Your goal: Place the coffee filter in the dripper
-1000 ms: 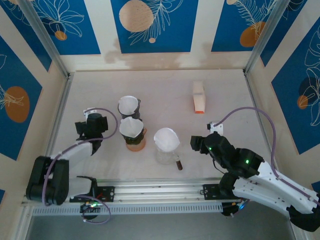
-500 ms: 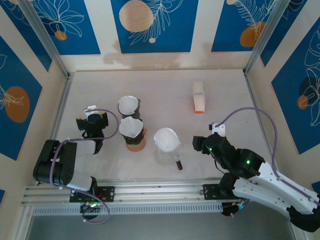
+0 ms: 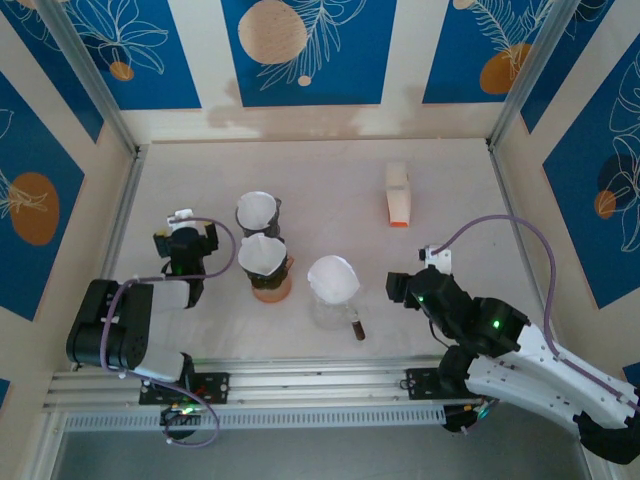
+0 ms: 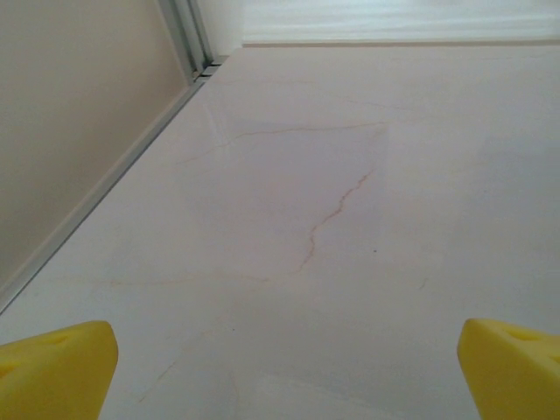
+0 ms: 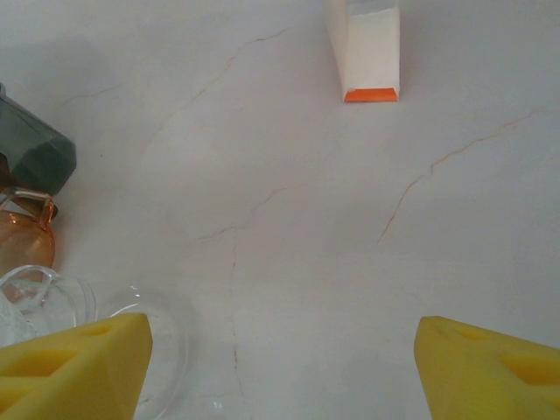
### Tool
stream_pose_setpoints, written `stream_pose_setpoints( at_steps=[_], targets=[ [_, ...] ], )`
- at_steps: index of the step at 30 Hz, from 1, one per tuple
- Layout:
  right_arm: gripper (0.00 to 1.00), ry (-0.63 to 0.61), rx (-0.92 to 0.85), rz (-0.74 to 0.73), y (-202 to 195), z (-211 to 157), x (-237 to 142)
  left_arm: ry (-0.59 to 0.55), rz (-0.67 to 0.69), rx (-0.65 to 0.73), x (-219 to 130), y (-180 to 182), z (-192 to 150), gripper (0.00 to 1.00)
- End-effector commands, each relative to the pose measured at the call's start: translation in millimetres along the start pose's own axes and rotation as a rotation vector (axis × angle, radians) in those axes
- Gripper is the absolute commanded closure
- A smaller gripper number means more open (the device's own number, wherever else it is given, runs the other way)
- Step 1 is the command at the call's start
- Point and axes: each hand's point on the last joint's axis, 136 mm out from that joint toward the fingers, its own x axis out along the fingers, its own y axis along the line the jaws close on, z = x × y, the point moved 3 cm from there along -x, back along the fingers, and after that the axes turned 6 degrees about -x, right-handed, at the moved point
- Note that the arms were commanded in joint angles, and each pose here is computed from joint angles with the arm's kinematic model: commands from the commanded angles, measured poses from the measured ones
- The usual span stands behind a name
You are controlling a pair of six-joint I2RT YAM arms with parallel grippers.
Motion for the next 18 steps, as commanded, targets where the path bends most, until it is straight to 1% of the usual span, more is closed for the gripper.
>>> stream_pose_setpoints(
  at_steps=[1, 6, 8, 10, 12, 13, 14, 15, 17, 18],
  targets=[
    [0.21, -0.026, 0.037, -0.019, -6.6, 7.0, -7.8, -0.016, -0.073, 0.011, 2.6, -8.0, 2.4, 0.00],
    [0.21, -0.025, 0.049, -0.014, -6.7, 5.0, -7.2, -0.012, -0.097, 0.016, 2.8, -11.8, 1.5, 0.00],
    [0.21, -0.024, 0.053, -0.008, -5.7, 4.7, -6.8, -0.001, -0.129, 0.035, 5.1, -17.5, 0.9, 0.00],
    [0.21, -0.024, 0.056, -0.003, -5.0, 5.2, -7.2, 0.025, -0.189, 0.062, 8.0, -27.6, -3.1, 0.00],
    [0.21, -0.022, 0.054, -0.004, -5.2, 5.2, -7.8, 0.001, -0.222, 0.040, 3.0, -25.1, -11.9, 0.00],
    [0.21, -0.023, 0.054, -0.004, -5.8, 5.5, -8.4, -0.080, -0.220, 0.025, 0.9, -22.6, -9.5, 0.00],
    [0.21, -0.021, 0.052, -0.006, -5.9, 5.3, -8.5, -0.068, -0.219, 0.025, 0.6, -22.3, -9.2, 0.00],
    [0.21, -0.021, 0.049, -0.007, -6.4, 5.2, -8.7, -0.001, -0.214, 0.034, 2.9, -23.1, -13.5, 0.00],
    [0.21, -0.023, 0.046, -0.011, -6.9, 5.0, -8.4, -0.041, -0.222, 0.041, 4.8, -25.6, -10.4, 0.00],
    [0.21, -0.026, 0.048, -0.016, -7.6, 5.2, -8.1, -0.020, -0.221, 0.042, 4.2, -25.4, -12.3, 0.00]
  ],
)
